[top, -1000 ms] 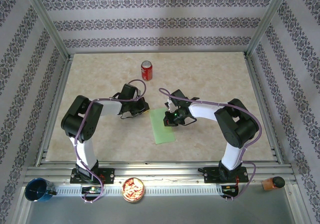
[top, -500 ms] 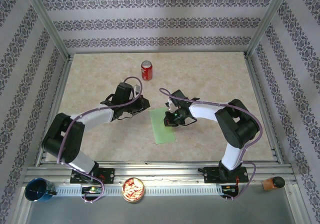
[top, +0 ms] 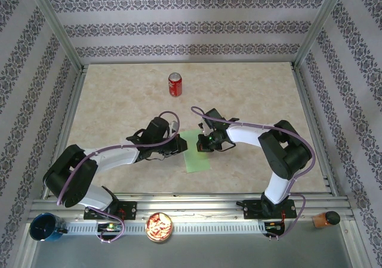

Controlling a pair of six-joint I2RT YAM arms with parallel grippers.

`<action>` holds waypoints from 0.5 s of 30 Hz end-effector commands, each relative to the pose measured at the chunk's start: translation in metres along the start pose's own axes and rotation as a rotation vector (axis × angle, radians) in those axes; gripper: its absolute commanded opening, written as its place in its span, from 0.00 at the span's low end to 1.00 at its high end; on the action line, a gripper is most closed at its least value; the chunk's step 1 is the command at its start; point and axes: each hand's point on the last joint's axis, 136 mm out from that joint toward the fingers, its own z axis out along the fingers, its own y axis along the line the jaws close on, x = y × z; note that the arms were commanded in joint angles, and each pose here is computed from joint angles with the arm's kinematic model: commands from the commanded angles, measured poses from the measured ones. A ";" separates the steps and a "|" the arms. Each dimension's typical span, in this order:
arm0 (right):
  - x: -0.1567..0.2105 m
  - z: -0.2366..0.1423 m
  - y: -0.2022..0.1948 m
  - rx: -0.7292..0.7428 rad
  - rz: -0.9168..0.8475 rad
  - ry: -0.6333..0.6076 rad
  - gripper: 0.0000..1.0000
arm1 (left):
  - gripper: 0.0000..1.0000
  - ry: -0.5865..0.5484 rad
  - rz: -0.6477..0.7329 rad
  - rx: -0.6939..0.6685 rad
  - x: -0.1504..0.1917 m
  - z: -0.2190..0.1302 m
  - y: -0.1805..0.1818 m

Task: Fold a paper plane with a square sheet of paper (pick it up from the middle)
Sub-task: First fold the square sheet of paper in half at the center of the table.

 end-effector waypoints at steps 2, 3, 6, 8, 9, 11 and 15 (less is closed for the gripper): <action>0.020 0.002 -0.022 0.095 0.047 0.041 0.00 | 0.09 0.024 0.005 0.021 0.013 0.013 -0.002; 0.020 0.003 -0.022 0.095 0.047 0.042 0.00 | 0.09 0.038 0.008 0.012 0.017 0.016 0.001; 0.021 0.003 -0.022 0.093 0.047 0.043 0.00 | 0.09 0.075 0.015 -0.007 0.031 0.022 0.008; 0.022 0.002 -0.022 0.094 0.047 0.041 0.00 | 0.09 0.097 0.016 -0.003 0.039 0.026 0.010; 0.022 0.002 -0.022 0.093 0.046 0.040 0.00 | 0.09 0.106 0.017 -0.003 0.042 0.027 0.011; 0.022 0.002 -0.022 0.095 0.047 0.043 0.00 | 0.09 0.118 0.018 -0.012 0.049 0.030 0.015; 0.023 0.002 -0.022 0.094 0.048 0.042 0.00 | 0.09 0.135 -0.002 -0.006 0.059 0.040 0.025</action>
